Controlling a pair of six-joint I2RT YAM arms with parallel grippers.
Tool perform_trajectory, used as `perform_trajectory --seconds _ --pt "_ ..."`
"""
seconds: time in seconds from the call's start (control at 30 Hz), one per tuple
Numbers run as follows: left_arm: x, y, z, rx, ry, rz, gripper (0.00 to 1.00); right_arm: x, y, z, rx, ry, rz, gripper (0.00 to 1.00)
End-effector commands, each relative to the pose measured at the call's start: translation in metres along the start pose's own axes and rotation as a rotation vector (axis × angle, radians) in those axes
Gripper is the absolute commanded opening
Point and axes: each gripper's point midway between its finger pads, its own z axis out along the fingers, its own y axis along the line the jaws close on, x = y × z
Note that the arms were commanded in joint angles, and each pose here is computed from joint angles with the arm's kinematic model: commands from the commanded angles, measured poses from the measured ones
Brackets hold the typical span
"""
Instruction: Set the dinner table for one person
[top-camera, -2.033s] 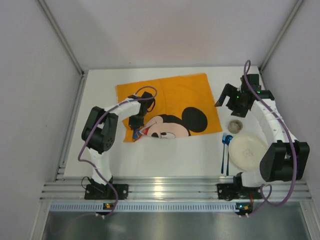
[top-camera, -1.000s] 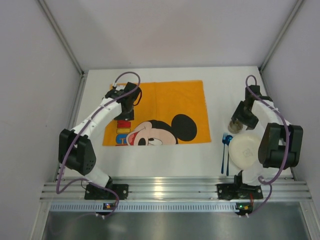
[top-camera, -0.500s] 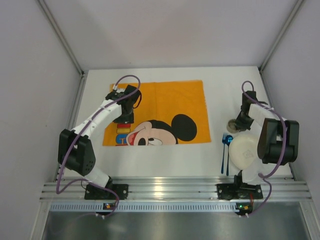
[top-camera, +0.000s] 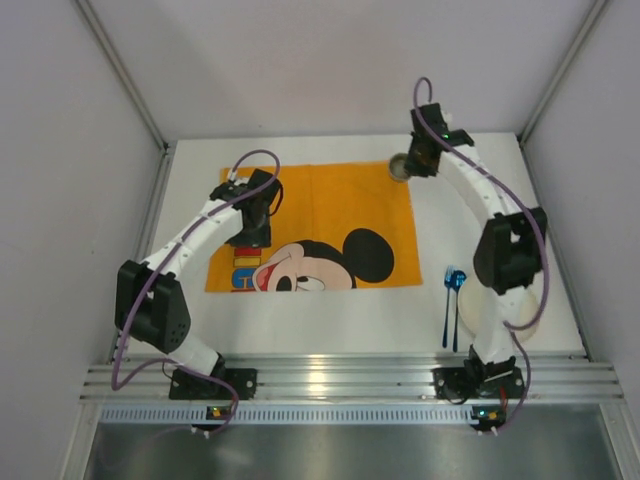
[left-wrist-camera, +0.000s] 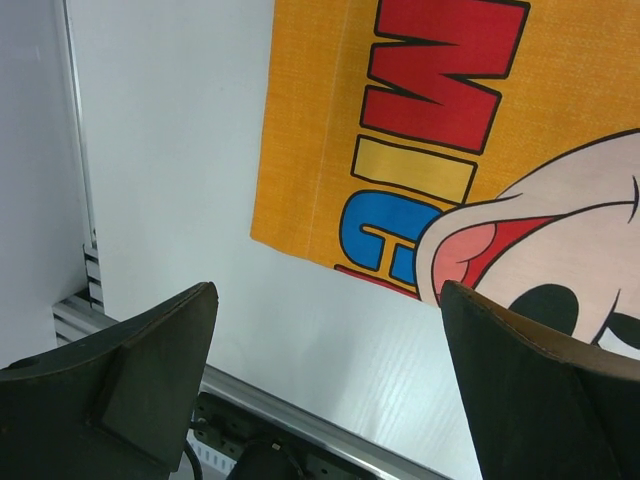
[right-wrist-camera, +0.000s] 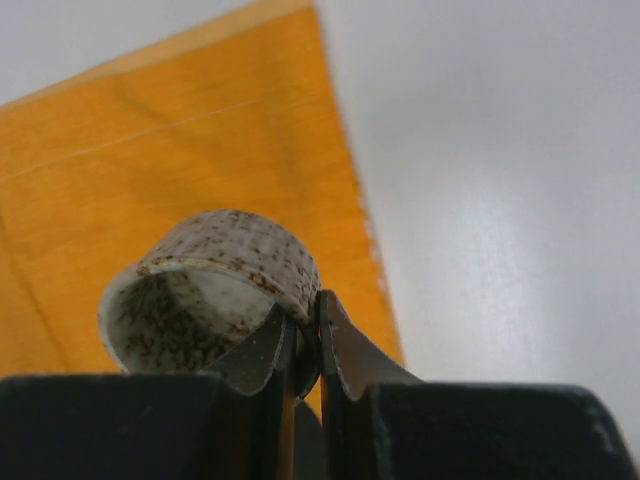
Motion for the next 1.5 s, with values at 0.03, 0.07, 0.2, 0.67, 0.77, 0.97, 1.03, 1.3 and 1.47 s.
perform_trajectory --seconds 0.03,0.07,0.2,0.67,0.77,0.97,1.03,1.3,1.47 --pt "-0.009 0.003 -0.019 0.058 -0.051 -0.037 0.99 0.03 0.051 0.054 0.041 0.146 -0.057 0.0" --pt "-0.009 0.005 -0.021 0.061 -0.057 -0.043 0.99 0.03 0.055 0.061 0.061 0.154 -0.049 0.0" --pt "0.001 0.013 -0.025 0.052 -0.049 -0.044 0.99 0.018 0.073 0.088 0.069 0.13 -0.011 0.0" --pt "0.008 0.024 -0.026 0.041 -0.054 -0.054 0.99 0.01 0.086 0.083 0.036 0.074 -0.027 0.7" --pt "0.007 0.021 -0.027 0.056 -0.057 -0.052 0.99 -0.019 0.088 0.053 0.002 -0.012 -0.029 0.79" --pt "0.008 0.016 -0.024 0.083 -0.062 -0.028 0.99 -0.075 0.033 -0.041 0.027 -0.187 -0.001 0.9" --pt "0.011 0.012 -0.022 0.103 -0.056 -0.015 0.99 -0.064 -0.018 -0.064 0.05 -0.176 0.058 0.9" --pt "0.022 -0.017 -0.009 0.209 -0.021 0.018 0.99 0.086 -0.205 -0.074 0.16 0.049 0.436 0.92" --pt "0.023 -0.027 -0.008 0.248 -0.004 0.047 0.99 0.168 -0.252 -0.08 0.241 0.173 0.639 0.93"
